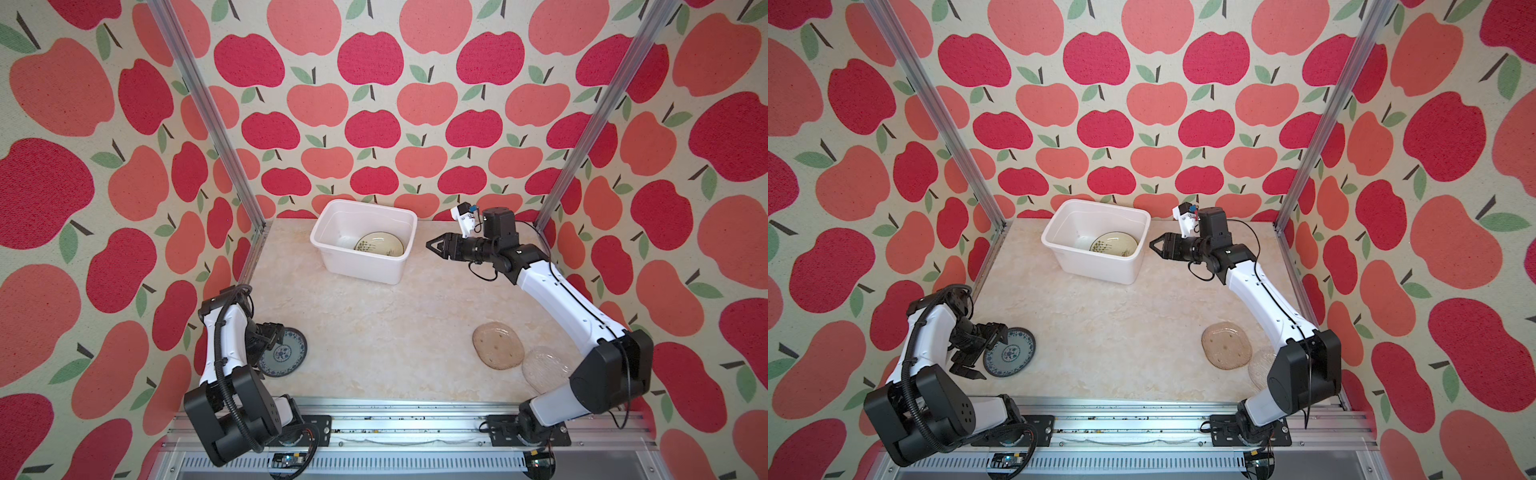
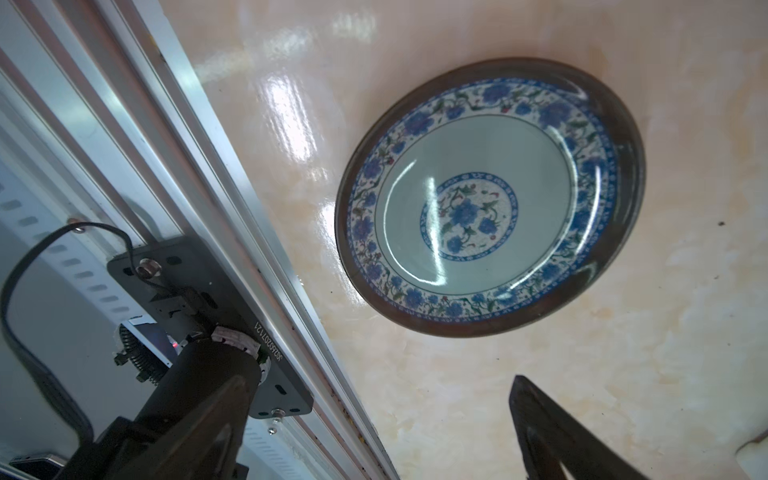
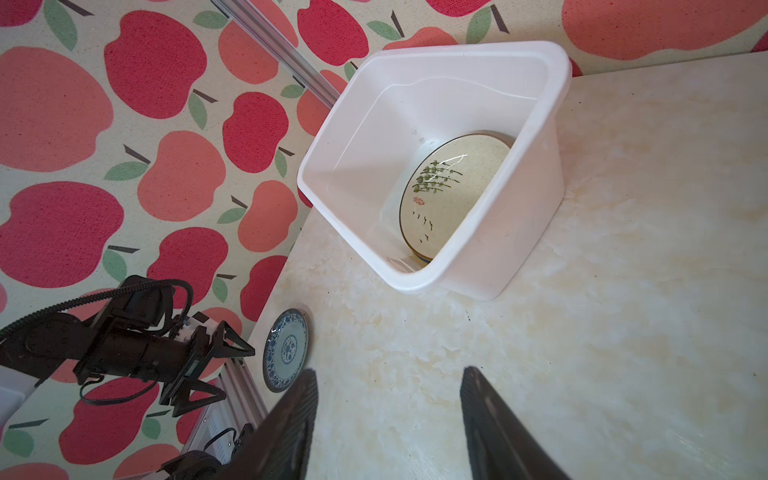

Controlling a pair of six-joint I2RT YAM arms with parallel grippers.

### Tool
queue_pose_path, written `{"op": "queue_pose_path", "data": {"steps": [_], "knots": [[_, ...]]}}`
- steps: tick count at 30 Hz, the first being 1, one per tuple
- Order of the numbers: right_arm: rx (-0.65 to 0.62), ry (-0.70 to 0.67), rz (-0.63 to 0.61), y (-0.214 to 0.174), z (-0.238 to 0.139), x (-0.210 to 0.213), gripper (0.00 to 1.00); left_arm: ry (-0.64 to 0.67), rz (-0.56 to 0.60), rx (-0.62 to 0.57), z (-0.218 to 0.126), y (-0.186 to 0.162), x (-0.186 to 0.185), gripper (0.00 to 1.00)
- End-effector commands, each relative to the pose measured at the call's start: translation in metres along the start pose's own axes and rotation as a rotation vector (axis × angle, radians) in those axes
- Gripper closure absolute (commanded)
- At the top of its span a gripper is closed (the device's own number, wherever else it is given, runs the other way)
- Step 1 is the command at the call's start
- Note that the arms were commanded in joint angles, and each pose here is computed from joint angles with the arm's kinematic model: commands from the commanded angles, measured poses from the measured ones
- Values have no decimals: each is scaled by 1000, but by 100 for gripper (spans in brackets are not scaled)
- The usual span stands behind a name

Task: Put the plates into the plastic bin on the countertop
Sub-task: 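Open the left gripper, withdraw it and reach down to the blue floral plate, then grip the blue floral plate rim with the left gripper and lift it upright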

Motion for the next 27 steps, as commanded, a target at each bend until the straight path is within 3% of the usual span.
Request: {"op": "queue_pose_path", "data": {"steps": [1, 15, 27], "knots": [[7, 0, 58, 10, -1, 2, 42, 7, -88, -77, 17, 4, 1, 0], [65, -37, 119, 28, 2, 7, 42, -22, -72, -156, 65, 18, 1, 5], [45, -54, 149, 31, -13, 2, 42, -193, 129, -191, 84, 50, -29, 34]]}}
Point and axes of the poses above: each gripper's point midway between its finger pads, its own z axis out along the fingers, its own x axis along the line the jaws close on, y = z × x, the point moved 8 cm from there along -z, back along the fingers, and after that the axes turned 14 degrees about z, right-handed, at the moved point
